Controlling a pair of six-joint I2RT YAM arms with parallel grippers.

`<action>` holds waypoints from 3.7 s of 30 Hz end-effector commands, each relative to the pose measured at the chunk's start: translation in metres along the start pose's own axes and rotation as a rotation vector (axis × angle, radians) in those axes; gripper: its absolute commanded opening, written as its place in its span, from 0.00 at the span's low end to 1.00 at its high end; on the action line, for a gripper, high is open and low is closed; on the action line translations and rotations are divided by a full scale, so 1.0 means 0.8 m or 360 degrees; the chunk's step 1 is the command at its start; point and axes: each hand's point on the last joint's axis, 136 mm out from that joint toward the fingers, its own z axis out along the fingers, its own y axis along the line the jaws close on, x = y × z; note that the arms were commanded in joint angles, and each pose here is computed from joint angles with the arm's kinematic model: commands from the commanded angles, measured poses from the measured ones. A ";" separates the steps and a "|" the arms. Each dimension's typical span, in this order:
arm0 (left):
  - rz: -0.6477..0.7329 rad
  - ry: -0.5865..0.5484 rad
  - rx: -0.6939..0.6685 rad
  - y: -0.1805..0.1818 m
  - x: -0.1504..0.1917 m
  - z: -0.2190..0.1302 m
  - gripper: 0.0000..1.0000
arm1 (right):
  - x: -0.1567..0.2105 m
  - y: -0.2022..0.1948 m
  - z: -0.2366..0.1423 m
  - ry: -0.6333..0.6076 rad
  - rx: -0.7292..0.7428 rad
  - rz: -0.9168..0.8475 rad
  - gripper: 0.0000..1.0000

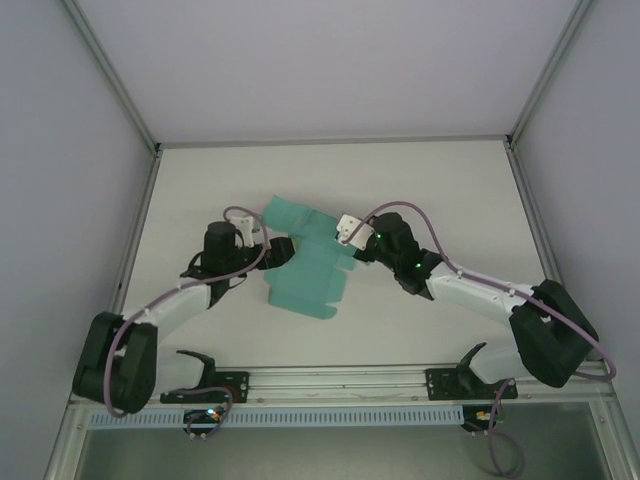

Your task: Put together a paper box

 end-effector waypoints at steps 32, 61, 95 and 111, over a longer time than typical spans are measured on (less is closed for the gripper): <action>-0.0120 0.0011 -0.0210 0.109 -0.107 0.059 0.83 | -0.007 0.004 0.081 0.0154 0.0487 -0.0908 0.00; 0.0634 -0.0120 0.0147 0.003 -0.037 0.073 0.66 | 0.005 0.018 0.076 0.0226 0.0369 -0.0919 0.00; 0.0814 -0.0299 -0.0003 0.001 -0.030 0.081 0.64 | 0.008 0.042 0.070 0.0254 0.0323 -0.0915 0.00; 0.0864 -0.0512 -0.0062 0.006 -0.038 0.092 0.34 | 0.035 0.089 0.062 0.0342 0.0078 -0.0884 0.00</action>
